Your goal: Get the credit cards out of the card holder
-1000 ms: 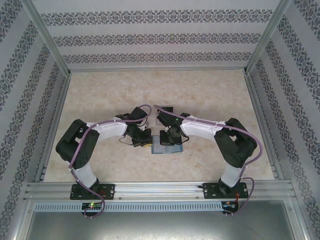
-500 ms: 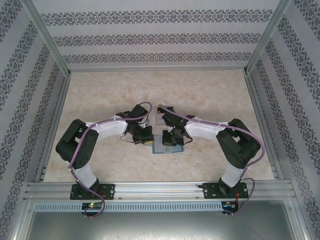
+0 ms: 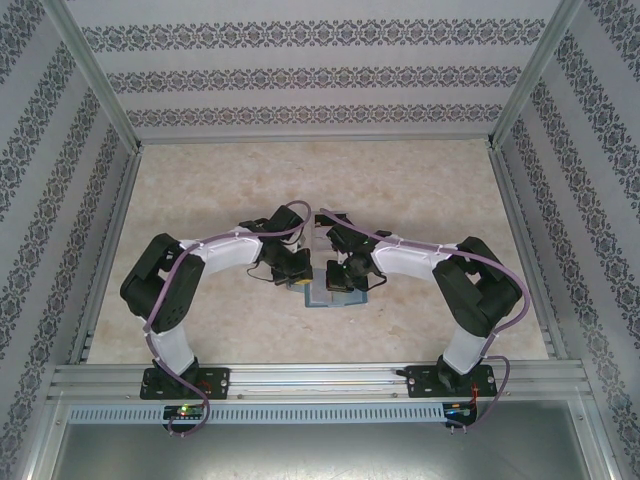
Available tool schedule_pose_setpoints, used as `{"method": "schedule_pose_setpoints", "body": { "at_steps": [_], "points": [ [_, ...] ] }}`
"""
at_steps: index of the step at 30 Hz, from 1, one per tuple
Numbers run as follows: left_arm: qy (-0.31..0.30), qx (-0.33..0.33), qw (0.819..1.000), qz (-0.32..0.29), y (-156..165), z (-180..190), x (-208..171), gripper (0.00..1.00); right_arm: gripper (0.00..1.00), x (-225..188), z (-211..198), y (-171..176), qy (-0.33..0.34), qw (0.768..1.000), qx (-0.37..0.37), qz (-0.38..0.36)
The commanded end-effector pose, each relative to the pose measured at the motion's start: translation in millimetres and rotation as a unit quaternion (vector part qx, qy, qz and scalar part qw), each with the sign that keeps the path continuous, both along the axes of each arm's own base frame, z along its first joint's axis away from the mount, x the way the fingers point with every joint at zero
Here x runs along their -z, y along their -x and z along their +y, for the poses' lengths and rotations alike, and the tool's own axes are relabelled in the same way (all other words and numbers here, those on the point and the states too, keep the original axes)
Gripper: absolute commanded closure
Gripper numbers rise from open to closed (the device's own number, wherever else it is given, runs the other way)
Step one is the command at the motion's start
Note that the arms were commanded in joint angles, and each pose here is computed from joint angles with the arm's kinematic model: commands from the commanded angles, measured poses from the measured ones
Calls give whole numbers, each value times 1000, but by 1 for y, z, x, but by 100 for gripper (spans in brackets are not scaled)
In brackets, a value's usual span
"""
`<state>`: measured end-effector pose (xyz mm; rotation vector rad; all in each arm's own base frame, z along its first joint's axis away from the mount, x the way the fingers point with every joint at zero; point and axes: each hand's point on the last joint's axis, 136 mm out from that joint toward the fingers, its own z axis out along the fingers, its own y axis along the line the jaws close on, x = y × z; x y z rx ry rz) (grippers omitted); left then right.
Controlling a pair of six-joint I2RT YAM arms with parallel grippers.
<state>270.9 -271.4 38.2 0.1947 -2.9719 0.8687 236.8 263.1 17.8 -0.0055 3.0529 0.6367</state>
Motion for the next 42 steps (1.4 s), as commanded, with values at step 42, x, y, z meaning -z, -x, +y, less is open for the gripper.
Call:
{"method": "schedule_pose_setpoints", "body": {
  "at_steps": [42],
  "points": [
    [23, 21, 999, 15, 6, -19, 2, 95, 72, -25, -9, -1, -6, 1000, 14, -19]
  ]
}}
